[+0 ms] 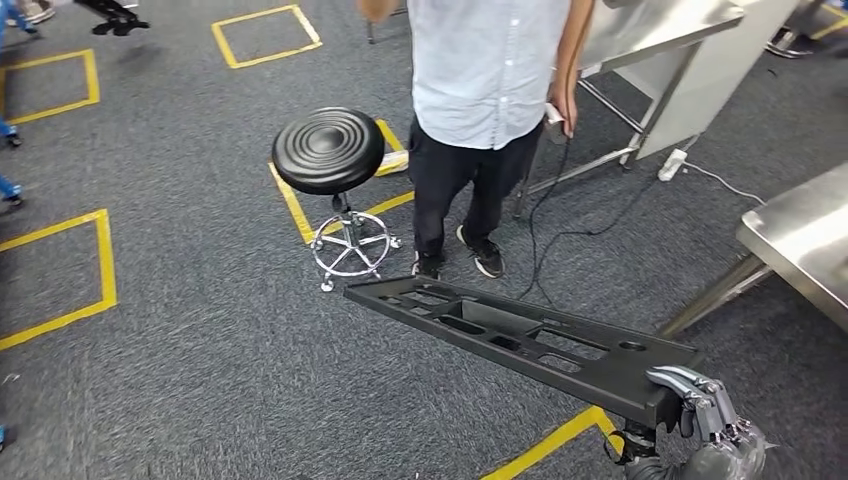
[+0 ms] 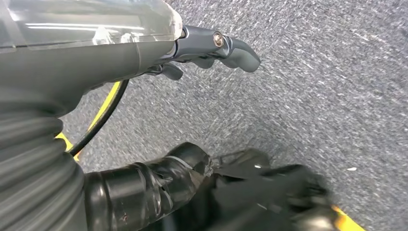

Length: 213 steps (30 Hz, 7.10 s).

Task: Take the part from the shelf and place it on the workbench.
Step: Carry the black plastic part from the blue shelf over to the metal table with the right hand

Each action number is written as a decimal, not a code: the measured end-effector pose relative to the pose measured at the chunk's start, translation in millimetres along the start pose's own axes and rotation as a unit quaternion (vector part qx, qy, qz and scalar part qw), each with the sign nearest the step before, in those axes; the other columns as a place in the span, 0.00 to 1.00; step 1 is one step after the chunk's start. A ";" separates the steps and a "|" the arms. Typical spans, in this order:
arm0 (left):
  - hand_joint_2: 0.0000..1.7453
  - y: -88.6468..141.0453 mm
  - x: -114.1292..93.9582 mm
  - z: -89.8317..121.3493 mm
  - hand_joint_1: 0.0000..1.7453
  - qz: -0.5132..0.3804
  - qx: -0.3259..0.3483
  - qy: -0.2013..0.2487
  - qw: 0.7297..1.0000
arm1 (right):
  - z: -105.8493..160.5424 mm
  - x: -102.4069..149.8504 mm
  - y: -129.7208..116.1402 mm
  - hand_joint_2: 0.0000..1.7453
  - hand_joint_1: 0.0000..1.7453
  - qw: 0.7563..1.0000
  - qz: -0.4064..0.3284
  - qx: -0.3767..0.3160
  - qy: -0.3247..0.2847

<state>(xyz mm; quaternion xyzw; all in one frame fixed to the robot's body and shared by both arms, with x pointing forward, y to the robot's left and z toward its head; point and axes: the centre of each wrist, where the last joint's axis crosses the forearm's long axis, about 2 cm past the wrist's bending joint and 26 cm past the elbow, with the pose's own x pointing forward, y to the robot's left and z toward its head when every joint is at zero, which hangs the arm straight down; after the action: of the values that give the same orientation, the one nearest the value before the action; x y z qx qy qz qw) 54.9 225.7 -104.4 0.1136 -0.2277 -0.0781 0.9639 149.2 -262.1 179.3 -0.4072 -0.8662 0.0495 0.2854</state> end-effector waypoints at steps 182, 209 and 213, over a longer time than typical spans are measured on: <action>1.00 0.3 -0.9 -0.5 0.00 0.000 -0.040 -0.037 0.999 | 7.7 -5.5 5.7 1.00 1.00 0.998 -0.008 0.059 -0.015; 1.00 -0.8 0.6 -0.5 0.00 0.000 -0.043 -0.039 0.998 | 7.2 -5.5 6.1 1.00 1.00 0.998 -0.006 0.062 -0.015; 1.00 -1.0 0.6 -0.4 0.00 0.001 -0.045 -0.038 0.998 | 7.4 -5.5 5.9 1.00 1.00 0.998 -0.005 0.063 -0.014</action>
<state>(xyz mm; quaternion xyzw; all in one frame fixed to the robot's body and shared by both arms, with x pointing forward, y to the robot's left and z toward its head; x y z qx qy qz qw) 55.6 224.7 -104.8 0.0672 -0.2607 -0.0913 0.9587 152.0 -261.1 168.7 -0.3833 -0.8674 0.1081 0.2983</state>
